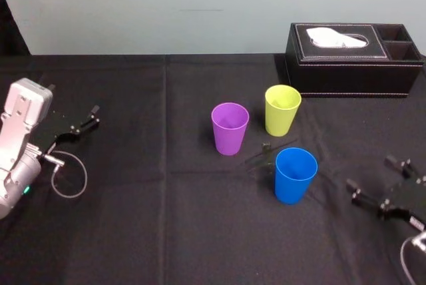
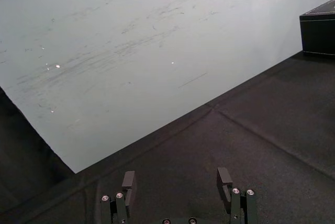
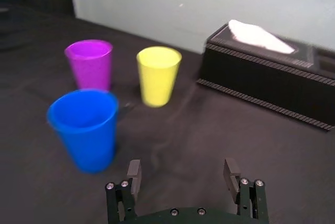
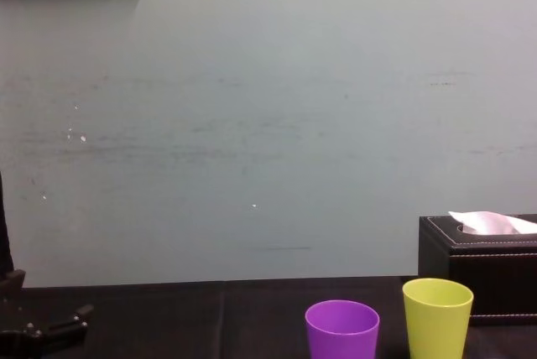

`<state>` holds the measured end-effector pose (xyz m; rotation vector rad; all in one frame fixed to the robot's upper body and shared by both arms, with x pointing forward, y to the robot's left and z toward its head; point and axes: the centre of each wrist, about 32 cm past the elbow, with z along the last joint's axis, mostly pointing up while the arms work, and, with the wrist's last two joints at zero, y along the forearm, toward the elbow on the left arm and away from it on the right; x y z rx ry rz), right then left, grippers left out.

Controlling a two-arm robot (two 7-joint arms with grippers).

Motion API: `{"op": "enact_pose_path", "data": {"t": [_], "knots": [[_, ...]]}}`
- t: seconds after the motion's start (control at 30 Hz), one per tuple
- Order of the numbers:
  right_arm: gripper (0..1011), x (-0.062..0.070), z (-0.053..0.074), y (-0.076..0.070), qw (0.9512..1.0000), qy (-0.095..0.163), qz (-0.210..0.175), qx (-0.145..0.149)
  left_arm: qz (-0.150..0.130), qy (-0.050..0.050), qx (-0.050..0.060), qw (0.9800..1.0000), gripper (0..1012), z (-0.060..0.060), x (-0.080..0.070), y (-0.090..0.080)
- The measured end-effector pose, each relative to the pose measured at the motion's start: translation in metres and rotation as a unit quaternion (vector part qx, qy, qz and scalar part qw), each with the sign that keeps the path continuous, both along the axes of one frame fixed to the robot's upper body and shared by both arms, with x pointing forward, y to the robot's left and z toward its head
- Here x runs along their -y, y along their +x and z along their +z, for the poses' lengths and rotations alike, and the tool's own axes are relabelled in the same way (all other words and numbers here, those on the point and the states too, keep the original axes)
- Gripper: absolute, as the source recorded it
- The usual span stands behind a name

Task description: Stack the three plastic cups sequentially using one hand.

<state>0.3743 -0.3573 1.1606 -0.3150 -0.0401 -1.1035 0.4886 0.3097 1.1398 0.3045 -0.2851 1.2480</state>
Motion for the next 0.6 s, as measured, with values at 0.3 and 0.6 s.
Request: {"op": "enact_pose_path", "data": {"t": [0.3,0.6], "knots": [[1000,-0.011,-0.015,-0.021,0.9986,0.016,0.049,-0.009,0.0,0.0,0.0,1.0,1011,0.0,0.0,0.0],[1000,-0.02,-0.027,-0.023,0.9958,0.028,0.086,0.014,0.0,0.0,0.0,1.0,1011,0.0,0.0,0.0]]}}
